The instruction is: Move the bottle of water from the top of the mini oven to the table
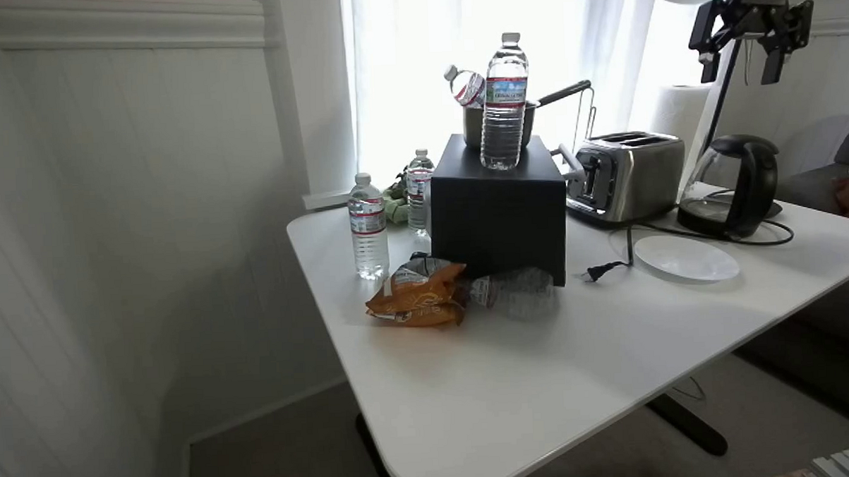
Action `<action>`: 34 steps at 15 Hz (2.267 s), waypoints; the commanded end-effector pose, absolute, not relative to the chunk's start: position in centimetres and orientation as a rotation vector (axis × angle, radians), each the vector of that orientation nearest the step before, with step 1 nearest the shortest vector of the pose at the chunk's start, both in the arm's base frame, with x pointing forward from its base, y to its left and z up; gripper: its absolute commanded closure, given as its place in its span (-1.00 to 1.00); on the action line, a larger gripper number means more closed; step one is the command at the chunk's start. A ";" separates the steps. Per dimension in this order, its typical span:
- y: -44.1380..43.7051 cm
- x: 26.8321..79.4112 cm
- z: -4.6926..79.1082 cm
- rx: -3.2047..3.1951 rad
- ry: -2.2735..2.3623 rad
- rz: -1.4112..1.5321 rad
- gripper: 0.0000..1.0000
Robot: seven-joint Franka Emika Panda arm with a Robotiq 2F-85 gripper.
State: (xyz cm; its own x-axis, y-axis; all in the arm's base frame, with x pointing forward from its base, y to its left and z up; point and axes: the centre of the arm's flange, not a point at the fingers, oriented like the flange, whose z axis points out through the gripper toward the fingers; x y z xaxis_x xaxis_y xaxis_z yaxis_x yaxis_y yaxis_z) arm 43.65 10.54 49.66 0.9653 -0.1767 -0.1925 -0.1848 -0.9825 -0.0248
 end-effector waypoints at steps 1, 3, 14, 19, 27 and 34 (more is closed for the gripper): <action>11.5 44.0 50.4 -3.083 0.263 0.293 -1.00; 14.3 44.6 52.8 -3.100 0.224 0.221 -1.00; 33.9 47.7 63.8 -3.208 -0.032 -0.187 -1.00; 40.2 50.7 62.7 -3.161 -0.212 -0.212 -1.00; 43.9 51.4 61.0 -3.061 -0.331 -0.170 -1.00; 44.0 51.1 59.7 -3.084 -0.383 -0.055 -1.00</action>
State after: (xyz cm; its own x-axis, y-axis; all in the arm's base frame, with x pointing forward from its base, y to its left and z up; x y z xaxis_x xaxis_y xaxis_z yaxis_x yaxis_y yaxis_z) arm 50.81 43.50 59.06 0.9707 0.2236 0.0884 0.2260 -0.9739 -0.0186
